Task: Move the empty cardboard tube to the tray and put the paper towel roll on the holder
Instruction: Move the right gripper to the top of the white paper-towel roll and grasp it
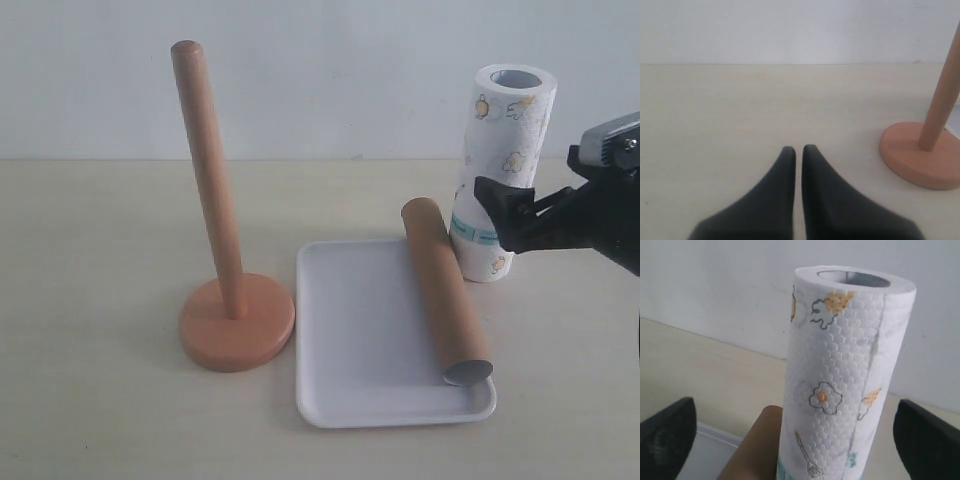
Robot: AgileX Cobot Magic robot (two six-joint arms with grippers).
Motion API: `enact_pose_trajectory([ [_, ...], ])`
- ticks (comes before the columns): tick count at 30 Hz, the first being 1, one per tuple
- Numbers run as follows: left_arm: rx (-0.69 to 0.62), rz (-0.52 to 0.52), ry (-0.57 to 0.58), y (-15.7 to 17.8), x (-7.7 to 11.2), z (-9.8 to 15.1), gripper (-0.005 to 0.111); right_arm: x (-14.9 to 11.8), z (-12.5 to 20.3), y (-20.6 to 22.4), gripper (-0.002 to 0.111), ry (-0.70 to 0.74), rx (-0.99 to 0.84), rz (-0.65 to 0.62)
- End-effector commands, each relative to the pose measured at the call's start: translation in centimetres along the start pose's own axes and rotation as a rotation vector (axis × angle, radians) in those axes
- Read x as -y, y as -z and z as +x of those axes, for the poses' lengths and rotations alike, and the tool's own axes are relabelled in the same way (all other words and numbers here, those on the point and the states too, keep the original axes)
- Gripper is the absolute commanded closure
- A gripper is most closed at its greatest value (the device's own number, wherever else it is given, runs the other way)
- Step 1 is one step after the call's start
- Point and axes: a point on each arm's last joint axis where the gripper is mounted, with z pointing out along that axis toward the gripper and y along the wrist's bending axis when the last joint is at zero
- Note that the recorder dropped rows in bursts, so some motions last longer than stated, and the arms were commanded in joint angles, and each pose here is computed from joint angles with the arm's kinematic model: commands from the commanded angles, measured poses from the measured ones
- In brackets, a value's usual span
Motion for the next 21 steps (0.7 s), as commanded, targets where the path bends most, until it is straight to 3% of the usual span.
enact_pose_trajectory([
  [1, 0.001, 0.0, 0.007, 0.0, 0.0, 0.1, 0.103, 0.4, 0.5, -1.8, 0.003, 0.035, 0.017, -0.009],
  [16, 0.001, 0.0, 0.007, 0.0, 0.0, 0.1, 0.103, 2.8, 1.7, -8.0, 0.003, -0.021, 0.075, 0.043],
  [21, 0.001, 0.0, 0.006, 0.0, 0.0, 0.1, 0.103, 3.0, 1.6, -8.8, 0.003, -0.147, 0.096, 0.037],
])
